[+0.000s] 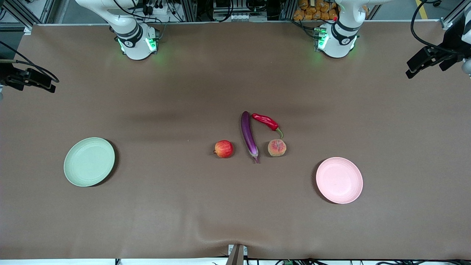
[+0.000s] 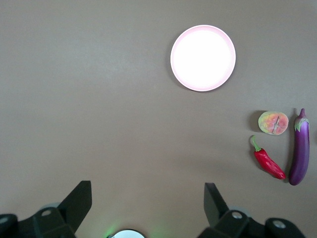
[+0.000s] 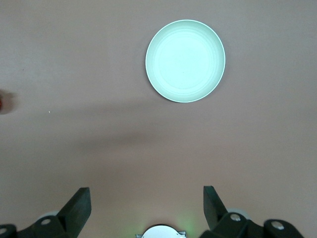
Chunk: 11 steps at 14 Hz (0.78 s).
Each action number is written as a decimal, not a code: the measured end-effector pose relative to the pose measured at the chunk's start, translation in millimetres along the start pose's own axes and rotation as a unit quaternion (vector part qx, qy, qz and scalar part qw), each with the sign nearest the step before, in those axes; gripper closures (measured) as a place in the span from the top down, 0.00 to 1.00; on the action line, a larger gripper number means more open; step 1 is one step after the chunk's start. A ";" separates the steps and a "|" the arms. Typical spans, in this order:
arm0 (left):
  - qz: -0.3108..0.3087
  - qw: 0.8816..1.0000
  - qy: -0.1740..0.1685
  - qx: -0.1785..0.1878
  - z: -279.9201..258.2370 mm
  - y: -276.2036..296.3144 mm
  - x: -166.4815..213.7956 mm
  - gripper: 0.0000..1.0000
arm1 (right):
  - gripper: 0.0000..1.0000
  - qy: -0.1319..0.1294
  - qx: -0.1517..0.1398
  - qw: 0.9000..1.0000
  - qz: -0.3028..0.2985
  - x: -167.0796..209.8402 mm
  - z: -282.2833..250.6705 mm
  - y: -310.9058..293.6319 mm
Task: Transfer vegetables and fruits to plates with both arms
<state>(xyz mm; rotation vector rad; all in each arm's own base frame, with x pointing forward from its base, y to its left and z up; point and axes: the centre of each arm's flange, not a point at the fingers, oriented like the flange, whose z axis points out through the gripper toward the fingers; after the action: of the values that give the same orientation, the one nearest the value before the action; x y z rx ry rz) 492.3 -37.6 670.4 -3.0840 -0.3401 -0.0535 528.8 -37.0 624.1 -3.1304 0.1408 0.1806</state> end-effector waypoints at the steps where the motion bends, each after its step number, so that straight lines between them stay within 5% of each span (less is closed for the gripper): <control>1: 0.000 1.000 0.000 0.000 -0.1 0.0 0.0 1.00 | 1.00 0.000 0.000 1.000 0.001 0.0 0.0 0.1; 11: -0.004 1.000 -0.012 0.001 -4.5 -2.8 8.5 1.00 | 1.00 0.000 0.000 1.000 0.003 0.0 0.0 0.3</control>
<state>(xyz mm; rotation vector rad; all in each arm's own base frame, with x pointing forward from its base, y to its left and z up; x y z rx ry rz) 499.8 -33.2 675.4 -3.0837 -0.3521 -0.0168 528.8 -37.3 624.1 -3.1303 0.1490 0.1809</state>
